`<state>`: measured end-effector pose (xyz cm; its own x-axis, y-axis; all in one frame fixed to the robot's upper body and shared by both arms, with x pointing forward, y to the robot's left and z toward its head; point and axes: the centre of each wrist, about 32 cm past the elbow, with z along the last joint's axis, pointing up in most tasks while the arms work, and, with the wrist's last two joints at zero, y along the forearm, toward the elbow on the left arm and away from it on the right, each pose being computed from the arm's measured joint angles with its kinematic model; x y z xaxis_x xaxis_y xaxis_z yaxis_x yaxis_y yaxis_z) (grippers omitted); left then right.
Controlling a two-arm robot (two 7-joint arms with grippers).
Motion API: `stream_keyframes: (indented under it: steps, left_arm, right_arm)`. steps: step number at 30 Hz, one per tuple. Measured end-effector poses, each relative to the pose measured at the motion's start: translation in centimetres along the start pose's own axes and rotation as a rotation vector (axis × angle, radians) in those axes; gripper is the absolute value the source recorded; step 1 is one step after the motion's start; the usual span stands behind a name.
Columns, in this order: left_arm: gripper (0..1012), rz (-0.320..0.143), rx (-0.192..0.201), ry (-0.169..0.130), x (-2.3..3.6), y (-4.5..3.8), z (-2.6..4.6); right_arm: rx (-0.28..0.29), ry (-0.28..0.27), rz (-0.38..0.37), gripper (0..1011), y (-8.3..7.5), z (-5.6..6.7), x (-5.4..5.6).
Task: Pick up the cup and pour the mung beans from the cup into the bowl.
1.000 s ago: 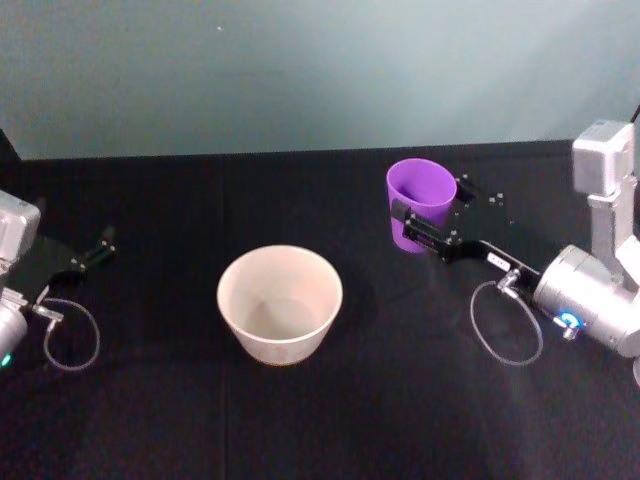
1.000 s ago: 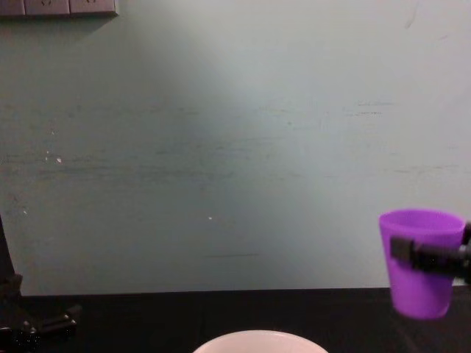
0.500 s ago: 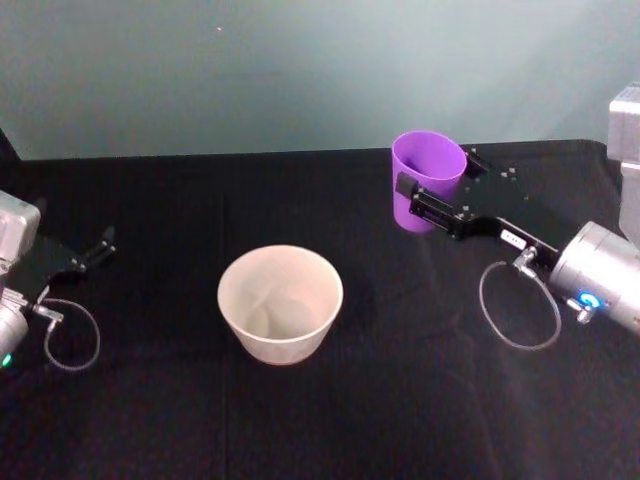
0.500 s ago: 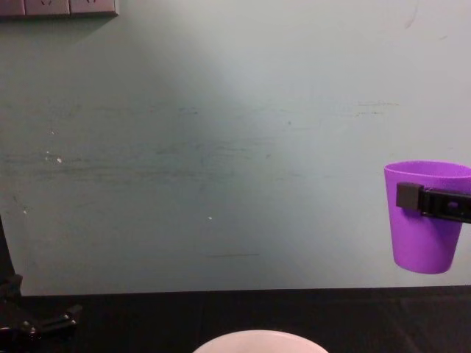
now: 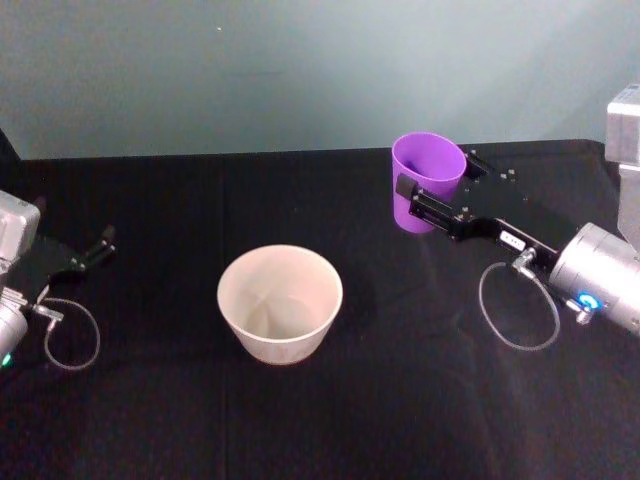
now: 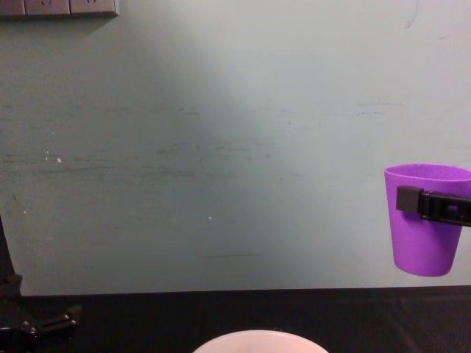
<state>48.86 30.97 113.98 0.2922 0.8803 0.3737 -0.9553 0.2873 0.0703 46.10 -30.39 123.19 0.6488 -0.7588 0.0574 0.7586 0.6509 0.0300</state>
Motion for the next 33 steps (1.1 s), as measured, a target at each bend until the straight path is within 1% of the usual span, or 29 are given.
stream_keyframes:
  steps: [33]
  left_arm:
    - [1000, 0.0, 0.0, 0.0, 0.0, 0.0, 0.0]
  right_arm:
    - [-0.001, -0.001, -0.001, 739, 0.01, -0.07, 0.01]
